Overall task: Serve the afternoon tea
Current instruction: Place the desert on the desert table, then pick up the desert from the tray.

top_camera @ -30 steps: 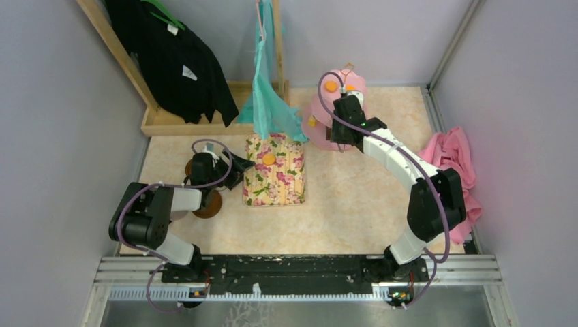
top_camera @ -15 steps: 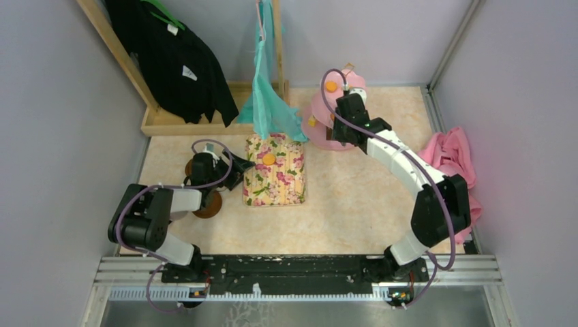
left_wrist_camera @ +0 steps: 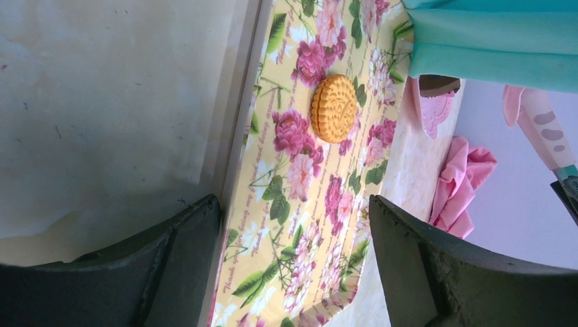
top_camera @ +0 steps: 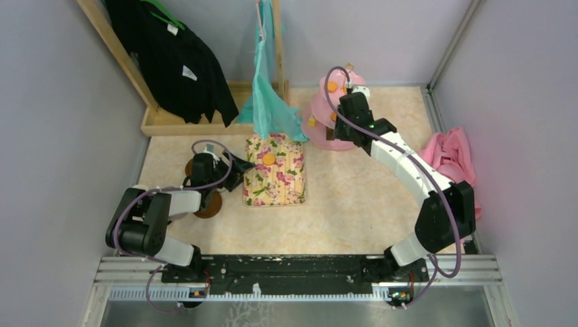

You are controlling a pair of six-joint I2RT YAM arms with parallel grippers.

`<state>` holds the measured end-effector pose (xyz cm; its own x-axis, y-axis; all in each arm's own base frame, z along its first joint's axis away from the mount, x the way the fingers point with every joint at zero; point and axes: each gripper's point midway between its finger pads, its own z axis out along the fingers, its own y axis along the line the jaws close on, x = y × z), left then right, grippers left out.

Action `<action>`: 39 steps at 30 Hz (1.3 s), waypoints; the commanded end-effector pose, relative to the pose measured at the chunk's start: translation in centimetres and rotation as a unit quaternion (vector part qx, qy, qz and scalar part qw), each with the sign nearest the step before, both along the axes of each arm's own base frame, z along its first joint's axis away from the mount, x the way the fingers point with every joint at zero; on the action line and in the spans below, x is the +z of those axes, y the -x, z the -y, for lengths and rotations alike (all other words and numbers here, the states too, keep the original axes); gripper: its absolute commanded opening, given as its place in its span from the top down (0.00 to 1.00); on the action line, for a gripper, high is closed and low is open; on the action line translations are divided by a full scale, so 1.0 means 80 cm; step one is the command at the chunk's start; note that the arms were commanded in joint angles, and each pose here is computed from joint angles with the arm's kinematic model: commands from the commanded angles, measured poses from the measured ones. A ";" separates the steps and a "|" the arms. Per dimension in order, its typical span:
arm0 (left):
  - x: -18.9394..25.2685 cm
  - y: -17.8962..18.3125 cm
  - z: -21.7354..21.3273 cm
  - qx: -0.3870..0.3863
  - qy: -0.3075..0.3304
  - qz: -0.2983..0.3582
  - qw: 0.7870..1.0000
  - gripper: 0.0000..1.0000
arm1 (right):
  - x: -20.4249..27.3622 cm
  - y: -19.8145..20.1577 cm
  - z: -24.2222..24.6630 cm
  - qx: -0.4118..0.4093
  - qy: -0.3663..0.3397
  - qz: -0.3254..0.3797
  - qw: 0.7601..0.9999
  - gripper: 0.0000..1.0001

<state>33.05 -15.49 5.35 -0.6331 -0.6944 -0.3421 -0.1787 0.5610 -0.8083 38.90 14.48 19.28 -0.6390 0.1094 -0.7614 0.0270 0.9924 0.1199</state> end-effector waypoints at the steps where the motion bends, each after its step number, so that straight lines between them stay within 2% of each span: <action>1: 0.007 0.003 0.001 0.000 -0.002 0.006 1.000 0.15 | 0.036 0.000 0.009 -0.007 -0.010 0.041 0.999 0.62; 14: 0.011 0.007 -0.001 0.004 -0.007 0.008 1.000 0.15 | 0.056 0.011 0.011 0.000 -0.015 0.061 0.998 0.68; 23: 0.013 0.012 -0.004 0.008 -0.012 0.010 1.000 0.15 | 0.080 0.038 -0.010 0.038 0.001 0.089 0.995 0.69; 29: 0.012 0.016 -0.008 0.012 -0.019 0.009 1.000 0.15 | 0.086 0.082 -0.064 0.113 -0.003 0.105 0.988 0.69; 39: 0.007 0.020 -0.012 0.017 -0.027 0.008 0.999 0.15 | 0.022 0.134 -0.161 0.219 0.000 0.086 0.972 0.69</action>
